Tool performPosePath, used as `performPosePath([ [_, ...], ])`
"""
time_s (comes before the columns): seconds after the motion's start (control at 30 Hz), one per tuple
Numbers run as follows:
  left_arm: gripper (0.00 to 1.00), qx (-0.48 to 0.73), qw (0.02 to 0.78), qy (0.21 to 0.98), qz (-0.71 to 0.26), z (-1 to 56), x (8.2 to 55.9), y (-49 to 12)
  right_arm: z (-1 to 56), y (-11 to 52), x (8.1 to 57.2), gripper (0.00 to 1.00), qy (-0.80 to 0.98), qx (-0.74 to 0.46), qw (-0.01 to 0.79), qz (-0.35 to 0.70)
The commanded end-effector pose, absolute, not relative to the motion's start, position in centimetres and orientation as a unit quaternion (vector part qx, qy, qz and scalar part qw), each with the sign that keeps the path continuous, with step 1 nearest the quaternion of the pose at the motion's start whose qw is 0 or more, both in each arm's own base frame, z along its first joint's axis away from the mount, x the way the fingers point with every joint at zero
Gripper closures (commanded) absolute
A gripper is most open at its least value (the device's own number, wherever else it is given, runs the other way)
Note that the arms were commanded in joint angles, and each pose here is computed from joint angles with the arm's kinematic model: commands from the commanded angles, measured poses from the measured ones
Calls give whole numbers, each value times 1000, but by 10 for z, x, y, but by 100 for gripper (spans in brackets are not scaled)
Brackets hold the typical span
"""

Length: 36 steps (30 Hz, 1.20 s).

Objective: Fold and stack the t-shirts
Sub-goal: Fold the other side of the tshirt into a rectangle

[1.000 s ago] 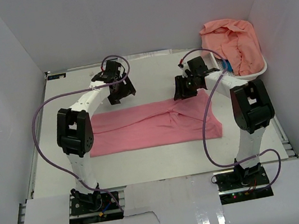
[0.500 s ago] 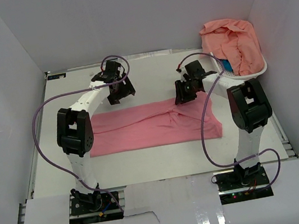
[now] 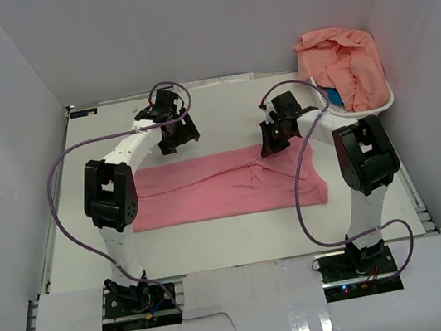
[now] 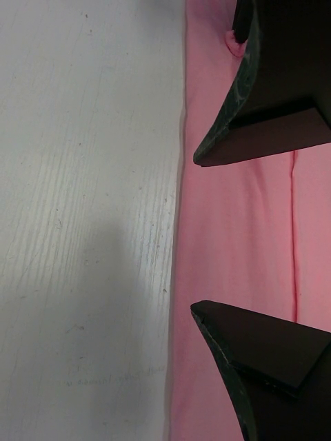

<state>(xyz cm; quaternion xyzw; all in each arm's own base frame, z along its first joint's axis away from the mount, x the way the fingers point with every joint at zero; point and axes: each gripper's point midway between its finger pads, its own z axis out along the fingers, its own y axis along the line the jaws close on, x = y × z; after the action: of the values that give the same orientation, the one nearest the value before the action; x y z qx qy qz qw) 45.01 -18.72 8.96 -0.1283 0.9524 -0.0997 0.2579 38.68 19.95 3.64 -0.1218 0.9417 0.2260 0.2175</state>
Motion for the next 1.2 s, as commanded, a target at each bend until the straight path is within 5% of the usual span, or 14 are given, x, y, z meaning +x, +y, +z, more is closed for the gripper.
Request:
performPosePath([
  [0.0,10,-125,286,944,-106,111,454,-189,33,202,385,92,940,-129,217,228],
  [0.5,10,-126,284,945,-105,109,453,-188,92,217,343,92,918,-162,269,243],
  [1.17,11,-125,281,946,-104,106,454,-189,46,262,258,92,918,-174,175,310],
])
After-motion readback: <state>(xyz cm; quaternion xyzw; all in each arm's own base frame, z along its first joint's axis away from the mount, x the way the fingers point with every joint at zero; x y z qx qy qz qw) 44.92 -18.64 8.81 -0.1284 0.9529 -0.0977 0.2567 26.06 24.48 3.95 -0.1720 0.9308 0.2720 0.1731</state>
